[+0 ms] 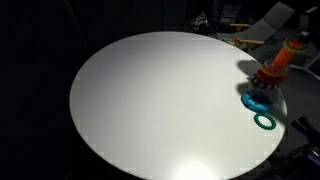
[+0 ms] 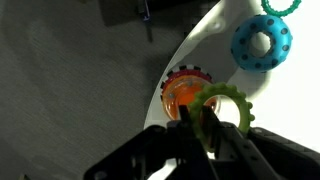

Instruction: Pick up the light green ring and stack it onto the rings stacking stand

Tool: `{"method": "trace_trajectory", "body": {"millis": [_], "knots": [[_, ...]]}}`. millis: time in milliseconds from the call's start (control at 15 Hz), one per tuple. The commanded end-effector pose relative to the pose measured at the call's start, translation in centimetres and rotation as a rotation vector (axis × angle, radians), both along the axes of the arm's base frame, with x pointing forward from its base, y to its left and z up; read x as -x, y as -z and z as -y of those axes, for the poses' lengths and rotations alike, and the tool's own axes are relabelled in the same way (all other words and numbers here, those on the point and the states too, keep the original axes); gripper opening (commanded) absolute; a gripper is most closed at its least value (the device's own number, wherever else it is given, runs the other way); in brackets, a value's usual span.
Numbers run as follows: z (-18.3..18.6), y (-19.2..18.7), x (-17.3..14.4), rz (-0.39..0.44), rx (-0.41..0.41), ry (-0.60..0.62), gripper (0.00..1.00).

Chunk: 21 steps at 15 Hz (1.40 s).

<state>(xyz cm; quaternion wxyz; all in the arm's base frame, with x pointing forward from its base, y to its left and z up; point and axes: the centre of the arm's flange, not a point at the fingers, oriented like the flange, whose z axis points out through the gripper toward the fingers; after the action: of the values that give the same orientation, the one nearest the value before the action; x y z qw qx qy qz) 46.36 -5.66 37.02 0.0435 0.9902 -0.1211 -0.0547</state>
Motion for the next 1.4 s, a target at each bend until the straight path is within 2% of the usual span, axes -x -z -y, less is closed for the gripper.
{"method": "trace_trajectory", "body": {"millis": [0,467,1333], "knots": [[0.7,-0.2,-2.4,0.002,0.002,0.021,0.06],[1.0,-0.9,-3.0,0.014,0.006,0.021,0.06],[3.4,0.0,-1.2,-0.035,-0.013,0.079,0.06]]}}
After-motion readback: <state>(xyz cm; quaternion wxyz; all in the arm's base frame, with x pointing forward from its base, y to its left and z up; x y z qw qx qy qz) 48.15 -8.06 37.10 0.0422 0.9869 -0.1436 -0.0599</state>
